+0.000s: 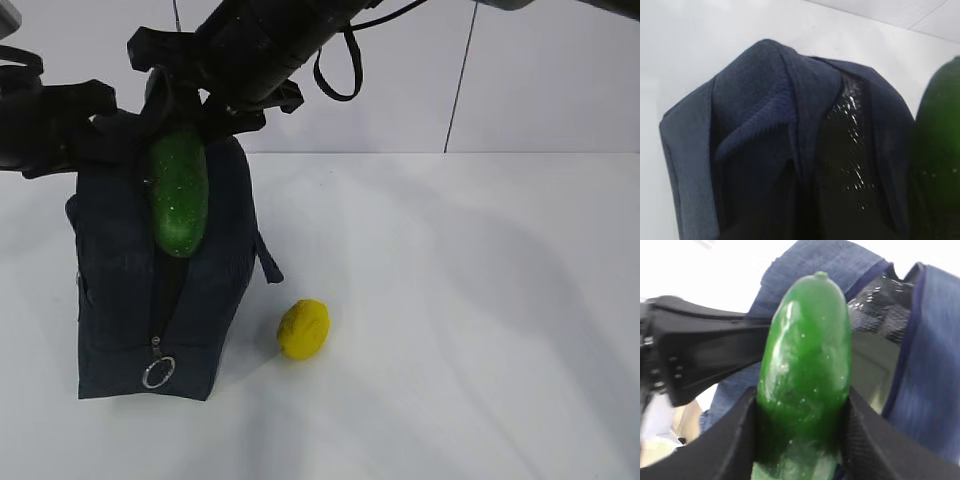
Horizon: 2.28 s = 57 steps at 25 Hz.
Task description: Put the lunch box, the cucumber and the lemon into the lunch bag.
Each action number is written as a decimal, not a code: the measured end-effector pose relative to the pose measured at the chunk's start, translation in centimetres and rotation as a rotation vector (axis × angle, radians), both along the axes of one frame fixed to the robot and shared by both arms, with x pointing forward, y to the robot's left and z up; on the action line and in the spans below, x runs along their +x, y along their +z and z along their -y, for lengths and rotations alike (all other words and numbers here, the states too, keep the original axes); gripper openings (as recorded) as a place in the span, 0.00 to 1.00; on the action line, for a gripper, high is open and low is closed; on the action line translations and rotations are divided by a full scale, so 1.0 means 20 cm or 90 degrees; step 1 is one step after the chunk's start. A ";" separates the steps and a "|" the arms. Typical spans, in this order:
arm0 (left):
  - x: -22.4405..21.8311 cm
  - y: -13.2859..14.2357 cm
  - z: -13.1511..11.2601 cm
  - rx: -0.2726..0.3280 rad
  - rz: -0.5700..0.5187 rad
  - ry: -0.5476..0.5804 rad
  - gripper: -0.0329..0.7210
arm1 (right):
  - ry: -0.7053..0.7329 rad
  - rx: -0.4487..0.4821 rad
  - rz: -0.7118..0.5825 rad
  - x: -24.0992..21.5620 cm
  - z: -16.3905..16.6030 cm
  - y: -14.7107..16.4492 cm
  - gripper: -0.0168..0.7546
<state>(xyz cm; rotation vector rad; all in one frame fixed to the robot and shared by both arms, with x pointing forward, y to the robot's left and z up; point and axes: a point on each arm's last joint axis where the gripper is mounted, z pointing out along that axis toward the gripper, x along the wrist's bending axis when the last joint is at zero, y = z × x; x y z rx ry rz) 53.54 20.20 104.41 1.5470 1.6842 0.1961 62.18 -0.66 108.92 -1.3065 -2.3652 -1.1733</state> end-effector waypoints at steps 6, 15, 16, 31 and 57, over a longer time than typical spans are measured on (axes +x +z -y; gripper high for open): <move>-0.03 0.06 -0.01 -0.009 0.026 0.001 0.05 | -0.001 0.000 0.003 0.00 0.00 0.00 0.50; -0.04 0.08 0.00 -0.029 0.025 0.009 0.05 | -0.018 -0.012 -0.015 0.02 0.00 -0.04 0.50; -0.04 0.08 0.00 -0.029 0.025 0.009 0.05 | -0.022 -0.013 -0.024 0.02 0.00 -0.06 0.50; -0.04 0.08 0.00 -0.033 0.024 0.010 0.05 | -0.036 0.059 -0.072 0.10 -0.09 -0.24 0.53; -0.04 0.08 0.00 -0.033 0.023 0.010 0.05 | 0.036 0.043 -0.094 0.12 0.03 -0.07 0.64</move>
